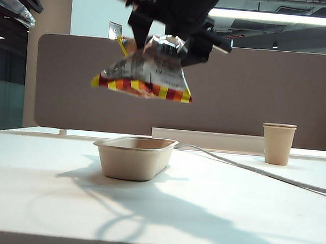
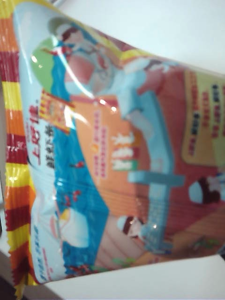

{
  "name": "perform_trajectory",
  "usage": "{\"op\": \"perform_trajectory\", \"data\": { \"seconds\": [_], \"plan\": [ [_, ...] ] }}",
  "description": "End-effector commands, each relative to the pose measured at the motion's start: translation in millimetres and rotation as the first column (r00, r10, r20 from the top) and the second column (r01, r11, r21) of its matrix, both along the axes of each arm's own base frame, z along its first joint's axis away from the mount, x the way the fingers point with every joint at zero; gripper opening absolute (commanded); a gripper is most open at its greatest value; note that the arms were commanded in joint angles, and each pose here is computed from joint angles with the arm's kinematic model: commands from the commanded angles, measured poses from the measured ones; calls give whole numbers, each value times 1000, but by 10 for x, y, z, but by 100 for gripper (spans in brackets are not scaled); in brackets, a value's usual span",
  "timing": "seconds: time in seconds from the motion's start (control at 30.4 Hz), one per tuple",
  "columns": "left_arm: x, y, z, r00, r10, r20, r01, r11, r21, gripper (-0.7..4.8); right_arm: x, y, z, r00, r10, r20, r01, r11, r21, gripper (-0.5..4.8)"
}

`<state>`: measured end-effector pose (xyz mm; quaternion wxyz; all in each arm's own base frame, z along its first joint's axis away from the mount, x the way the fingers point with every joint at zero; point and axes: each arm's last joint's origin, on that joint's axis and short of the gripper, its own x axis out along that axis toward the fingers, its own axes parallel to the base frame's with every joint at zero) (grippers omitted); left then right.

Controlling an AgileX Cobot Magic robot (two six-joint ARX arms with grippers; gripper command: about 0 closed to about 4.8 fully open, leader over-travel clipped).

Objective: Pick up a bag of chips and put them in the box.

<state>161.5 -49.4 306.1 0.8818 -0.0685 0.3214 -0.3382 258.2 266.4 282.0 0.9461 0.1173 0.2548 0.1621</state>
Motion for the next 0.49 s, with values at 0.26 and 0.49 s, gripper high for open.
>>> {"op": "perform_trajectory", "data": {
  "seconds": [0.26,0.49],
  "plan": [
    [2,-2,15,1000,-3,14,3,1000,-1,103,86,89,-229,995,-54,-81,58,997,41,269],
    [2,-2,15,1000,-4,15,4,1000,-1,103,125,98,-332,990,-71,-124,78,996,49,269]
  ]
}}
